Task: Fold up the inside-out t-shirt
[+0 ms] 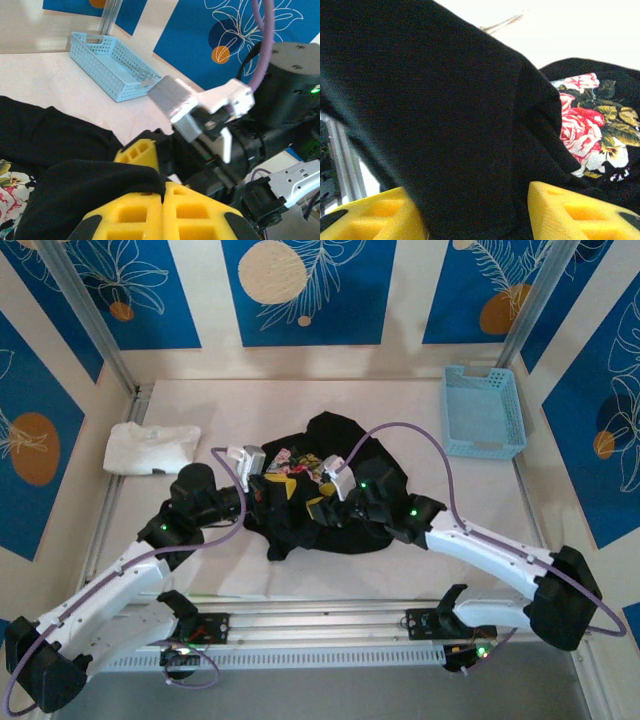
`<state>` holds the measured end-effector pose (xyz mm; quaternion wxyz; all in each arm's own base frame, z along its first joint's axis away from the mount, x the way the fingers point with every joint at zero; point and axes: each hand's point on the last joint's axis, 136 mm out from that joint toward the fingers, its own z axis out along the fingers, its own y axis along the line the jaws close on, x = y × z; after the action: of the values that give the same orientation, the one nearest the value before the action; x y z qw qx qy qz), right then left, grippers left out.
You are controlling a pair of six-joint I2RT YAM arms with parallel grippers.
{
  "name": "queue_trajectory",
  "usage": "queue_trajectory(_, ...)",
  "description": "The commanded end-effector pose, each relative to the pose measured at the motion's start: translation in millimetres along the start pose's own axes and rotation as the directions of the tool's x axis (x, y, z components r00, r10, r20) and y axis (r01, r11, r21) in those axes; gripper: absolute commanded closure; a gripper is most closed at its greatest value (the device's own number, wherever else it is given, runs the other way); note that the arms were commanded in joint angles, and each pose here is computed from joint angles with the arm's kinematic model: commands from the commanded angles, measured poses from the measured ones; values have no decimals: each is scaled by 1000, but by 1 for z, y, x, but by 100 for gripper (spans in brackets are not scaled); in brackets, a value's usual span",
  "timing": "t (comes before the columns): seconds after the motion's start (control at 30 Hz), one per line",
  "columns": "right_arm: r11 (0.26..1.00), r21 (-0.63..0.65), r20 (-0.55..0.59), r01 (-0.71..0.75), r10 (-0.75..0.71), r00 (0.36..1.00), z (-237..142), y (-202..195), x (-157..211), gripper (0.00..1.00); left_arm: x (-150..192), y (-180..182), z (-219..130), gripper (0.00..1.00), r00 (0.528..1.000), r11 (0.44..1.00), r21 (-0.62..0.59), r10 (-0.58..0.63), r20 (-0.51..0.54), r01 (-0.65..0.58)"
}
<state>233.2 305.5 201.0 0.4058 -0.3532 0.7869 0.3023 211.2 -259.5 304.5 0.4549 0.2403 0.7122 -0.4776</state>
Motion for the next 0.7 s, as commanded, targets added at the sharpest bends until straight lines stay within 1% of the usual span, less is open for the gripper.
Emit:
queue_trajectory(0.0,998,-52,75,18,-14,997,9,10,-26,46,-21,-20,-6,100,999,998,53,21,50,-24)
queue_trajectory(0.03,996,-89,81,17,-10,997,12,16,-28,47,-22,-20,-7,100,998,999,50,18,53,-21)
queue_trajectory(0.07,993,-115,87,16,-6,996,13,20,-30,51,-23,-19,-7,100,998,999,46,16,57,-19)
queue_trajectory(0.13,988,-156,95,8,7,995,13,24,-33,74,-27,-16,-9,100,998,1000,20,7,70,-8)
queue_trajectory(0.2,978,-208,116,-8,33,993,6,26,-38,91,-29,-7,-13,100,997,999,-35,-5,82,7)
queue_trajectory(0.23,968,-252,135,-17,53,989,-1,28,-41,97,-29,3,-16,100,996,996,-90,-10,91,19)
queue_trajectory(0.27,954,-300,154,-22,71,986,-7,32,-44,100,-28,13,-18,100,995,990,-136,-14,95,27)
queue_trajectory(0.33,913,-407,186,-33,118,975,-22,39,-50,100,-23,34,-22,100,995,971,-235,-13,94,35)
queue_trajectory(0.4,879,-475,195,-35,144,970,-30,45,-54,100,-16,44,-20,100,998,962,-273,-7,66,25)
queue_trajectory(0.47,866,-499,194,-39,155,969,-32,47,-56,100,-11,46,-17,99,999,963,-270,-3,42,14)
queue_trajectory(0.67,861,-505,188,-62,180,965,-31,44,-58,100,-4,30,-10,82,1000,987,-160,18,24,-13)
